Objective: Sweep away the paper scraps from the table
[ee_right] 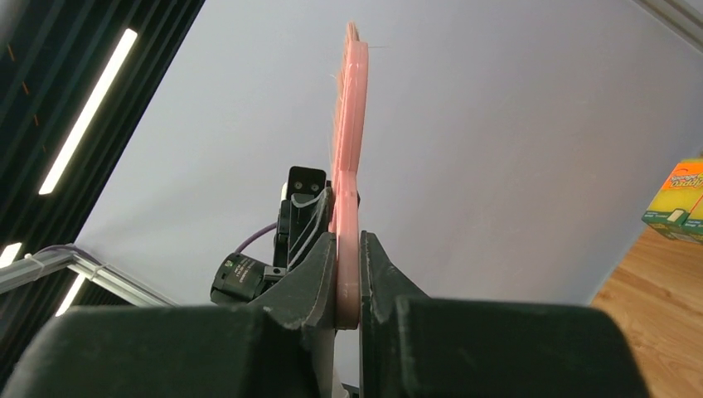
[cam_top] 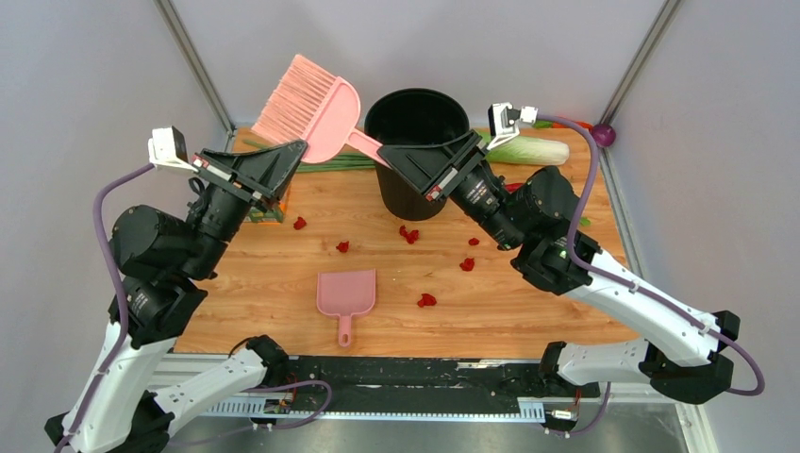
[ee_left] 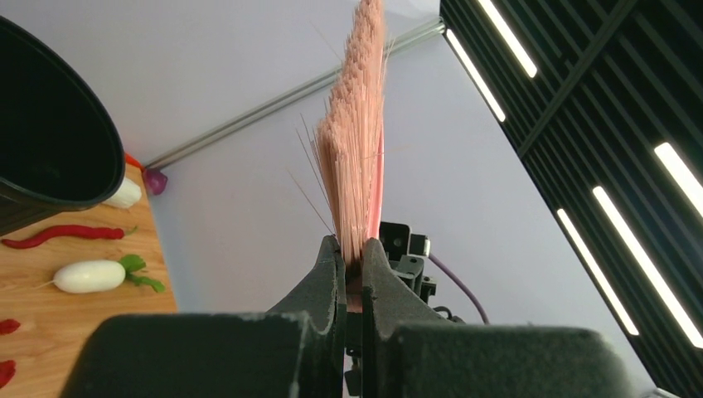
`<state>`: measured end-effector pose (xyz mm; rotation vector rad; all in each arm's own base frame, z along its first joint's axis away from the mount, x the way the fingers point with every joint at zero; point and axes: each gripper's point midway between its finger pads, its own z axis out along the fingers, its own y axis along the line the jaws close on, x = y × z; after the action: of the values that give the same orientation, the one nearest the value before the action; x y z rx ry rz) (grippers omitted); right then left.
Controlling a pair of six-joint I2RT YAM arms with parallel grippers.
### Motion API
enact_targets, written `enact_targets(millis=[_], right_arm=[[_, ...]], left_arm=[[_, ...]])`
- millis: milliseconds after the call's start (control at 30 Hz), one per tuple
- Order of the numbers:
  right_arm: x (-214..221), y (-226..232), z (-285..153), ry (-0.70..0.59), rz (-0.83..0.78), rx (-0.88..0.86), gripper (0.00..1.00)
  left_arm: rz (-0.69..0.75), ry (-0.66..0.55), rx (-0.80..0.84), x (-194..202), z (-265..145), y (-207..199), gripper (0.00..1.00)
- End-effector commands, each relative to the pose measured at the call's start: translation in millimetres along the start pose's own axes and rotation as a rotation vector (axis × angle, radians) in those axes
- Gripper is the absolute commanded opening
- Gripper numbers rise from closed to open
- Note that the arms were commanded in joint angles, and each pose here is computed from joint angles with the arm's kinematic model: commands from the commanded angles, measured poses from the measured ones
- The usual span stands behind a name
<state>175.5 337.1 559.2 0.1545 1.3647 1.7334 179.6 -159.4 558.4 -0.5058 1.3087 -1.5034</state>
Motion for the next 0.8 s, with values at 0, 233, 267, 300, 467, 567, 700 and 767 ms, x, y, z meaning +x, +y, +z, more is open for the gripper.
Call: enact_targets(millis=[0,233,267,300,467,567,700,767], right_arm=[[0.2,14.2,-6.0,0.013,0.029,-0.057,0.0],[-14.4,4.0,-19.0,-0.04,0.003,0.016,0.0],[-17.6,0.1,-22.3,-0.049,-0.011,0.044,0.0],[-20.5,-7.0,-26.6,-0.055,-0.031,0.087,0.0],[-43.4,-20.0,-51.8,-0.096,-0.103,0.238,0.0],[-51.9,-28.5,-66.4,-0.094,-0.142,0.33,0.0],[-53.2,-47.6,-88.4,-0.044,-0.204,0.472,0.0],[-52.5,-53.9,-97.0,-0.012,-0.242,0.519,0.0]], left_arm=[[0.058,-0.024,-0.022,-8.8,-7.0,-1.8,0.01],[0.196,0.026,-0.21,-9.4,-23.4,28.5,0.68],[0.236,0.036,-0.246,-9.7,-22.7,34.4,0.68],[0.263,0.06,-0.295,-10.7,-32.5,38.9,0.68],[0.417,0.165,-0.494,-8.0,-57.3,77.8,0.7],[0.518,0.273,-0.643,-1.7,-83.0,114.0,0.71],[0.617,0.473,-0.85,16.1,-114.1,167.4,0.72],[0.64,0.565,-0.934,25.8,-129.6,191.5,0.72]])
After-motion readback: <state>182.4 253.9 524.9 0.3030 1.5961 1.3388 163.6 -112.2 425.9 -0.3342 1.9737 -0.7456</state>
